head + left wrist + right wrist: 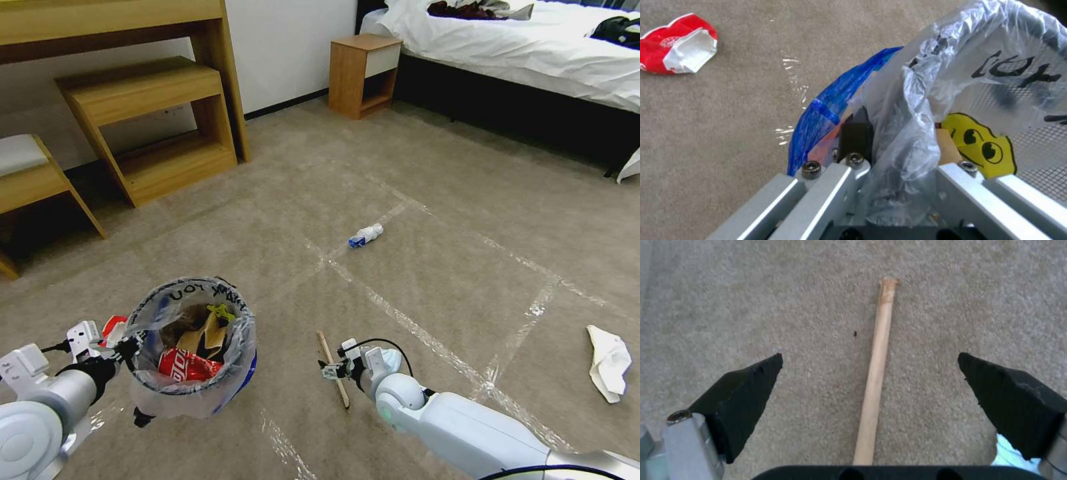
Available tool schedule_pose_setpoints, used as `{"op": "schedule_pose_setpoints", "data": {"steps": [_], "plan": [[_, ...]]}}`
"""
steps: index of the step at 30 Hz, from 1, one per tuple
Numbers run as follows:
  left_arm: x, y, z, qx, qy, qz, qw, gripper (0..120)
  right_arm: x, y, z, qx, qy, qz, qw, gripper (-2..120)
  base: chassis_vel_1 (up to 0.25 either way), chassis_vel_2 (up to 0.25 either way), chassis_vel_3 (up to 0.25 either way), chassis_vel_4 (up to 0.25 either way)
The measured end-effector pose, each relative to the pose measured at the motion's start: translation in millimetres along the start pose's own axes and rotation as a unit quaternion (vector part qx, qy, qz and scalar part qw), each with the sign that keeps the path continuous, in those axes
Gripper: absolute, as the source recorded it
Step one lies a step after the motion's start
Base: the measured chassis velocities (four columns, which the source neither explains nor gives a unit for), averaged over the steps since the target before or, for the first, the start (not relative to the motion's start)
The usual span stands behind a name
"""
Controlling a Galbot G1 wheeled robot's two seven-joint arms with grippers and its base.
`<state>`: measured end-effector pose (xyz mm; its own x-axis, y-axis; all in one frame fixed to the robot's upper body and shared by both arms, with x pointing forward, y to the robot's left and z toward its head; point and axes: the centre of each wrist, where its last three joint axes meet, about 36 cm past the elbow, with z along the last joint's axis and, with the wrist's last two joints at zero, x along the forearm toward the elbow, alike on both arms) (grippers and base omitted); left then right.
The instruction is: Pick up the trash bin and place the garbage on the floor into it.
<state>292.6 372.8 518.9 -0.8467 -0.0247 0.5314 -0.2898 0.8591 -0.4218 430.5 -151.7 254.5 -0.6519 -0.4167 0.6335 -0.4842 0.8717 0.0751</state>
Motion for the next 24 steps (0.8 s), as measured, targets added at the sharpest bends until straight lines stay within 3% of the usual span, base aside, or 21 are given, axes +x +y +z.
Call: {"op": "schedule_pose_setpoints", "data": {"steps": [24], "plan": [[0.2,-0.5,1.8,-0.003,0.001,-0.001,1.0000,0,-15,0,8,-0.018,0.010,0.010,1.000,100,0.000,0.000,0.000,0.000]]}}
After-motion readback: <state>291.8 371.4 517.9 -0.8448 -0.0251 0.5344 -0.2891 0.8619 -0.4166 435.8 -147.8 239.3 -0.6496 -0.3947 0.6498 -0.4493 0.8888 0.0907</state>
